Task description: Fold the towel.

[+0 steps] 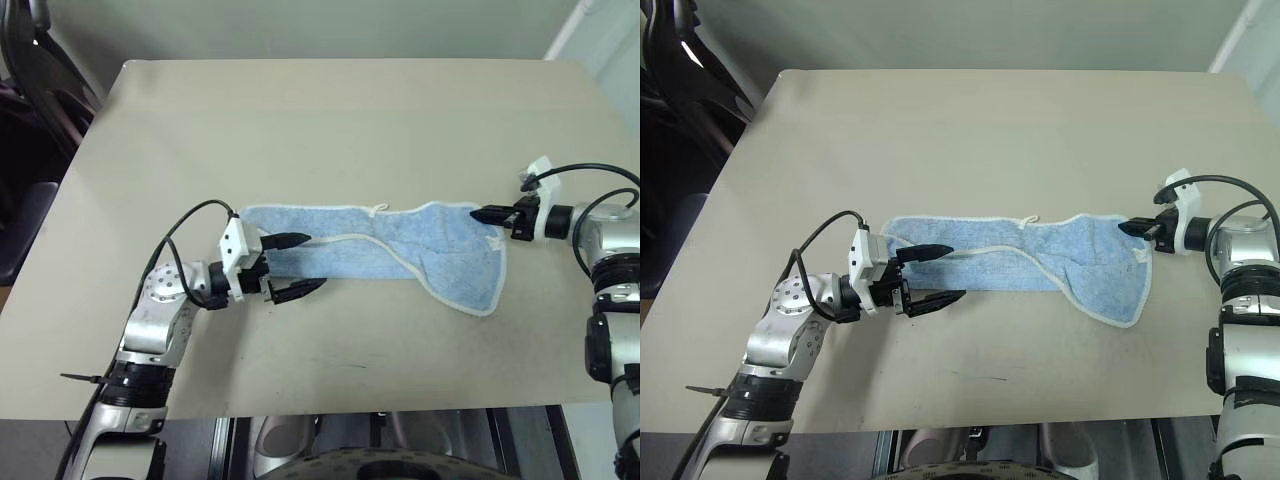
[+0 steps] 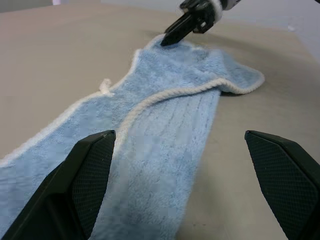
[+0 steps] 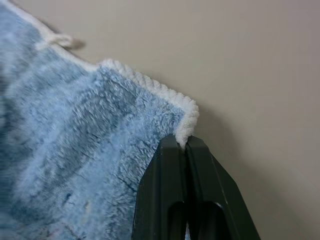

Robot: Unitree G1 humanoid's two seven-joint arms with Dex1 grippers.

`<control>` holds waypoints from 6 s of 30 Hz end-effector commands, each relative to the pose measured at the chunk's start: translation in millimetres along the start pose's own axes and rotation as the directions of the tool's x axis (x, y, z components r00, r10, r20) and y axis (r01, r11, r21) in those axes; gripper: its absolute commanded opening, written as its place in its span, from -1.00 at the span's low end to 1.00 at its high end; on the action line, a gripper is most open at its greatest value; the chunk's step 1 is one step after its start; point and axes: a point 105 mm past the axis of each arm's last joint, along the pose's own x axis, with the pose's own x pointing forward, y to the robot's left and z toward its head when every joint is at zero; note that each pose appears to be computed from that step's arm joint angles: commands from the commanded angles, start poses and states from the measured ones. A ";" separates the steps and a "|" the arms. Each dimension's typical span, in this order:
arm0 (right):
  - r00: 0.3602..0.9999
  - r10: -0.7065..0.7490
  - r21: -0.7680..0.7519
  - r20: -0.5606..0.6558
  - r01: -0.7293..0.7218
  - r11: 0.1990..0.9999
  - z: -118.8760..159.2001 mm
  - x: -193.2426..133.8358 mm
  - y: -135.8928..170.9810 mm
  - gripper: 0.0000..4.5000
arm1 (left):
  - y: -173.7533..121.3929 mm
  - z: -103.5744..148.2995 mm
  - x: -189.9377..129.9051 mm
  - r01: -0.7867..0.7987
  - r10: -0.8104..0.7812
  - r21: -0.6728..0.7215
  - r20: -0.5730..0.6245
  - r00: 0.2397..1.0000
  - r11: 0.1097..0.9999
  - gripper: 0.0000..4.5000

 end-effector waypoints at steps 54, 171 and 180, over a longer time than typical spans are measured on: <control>0.888 0.275 -0.574 0.369 -0.015 0.819 205.9 -136.9 155.7 -0.98 | 107.4 -20.0 -33.2 -0.175 0.153 -0.519 -0.086 0.985 0.836 1.00; 0.808 0.374 -0.675 0.455 0.040 0.736 244.5 -163.6 196.5 -1.00 | 81.8 -11.0 11.5 0.111 -0.071 -0.592 0.090 0.993 0.798 0.16; 0.806 0.380 -0.678 0.455 0.037 0.734 242.5 -162.1 197.0 -1.00 | 69.9 -32.8 9.3 0.095 -0.124 -0.550 -0.015 0.992 0.830 0.96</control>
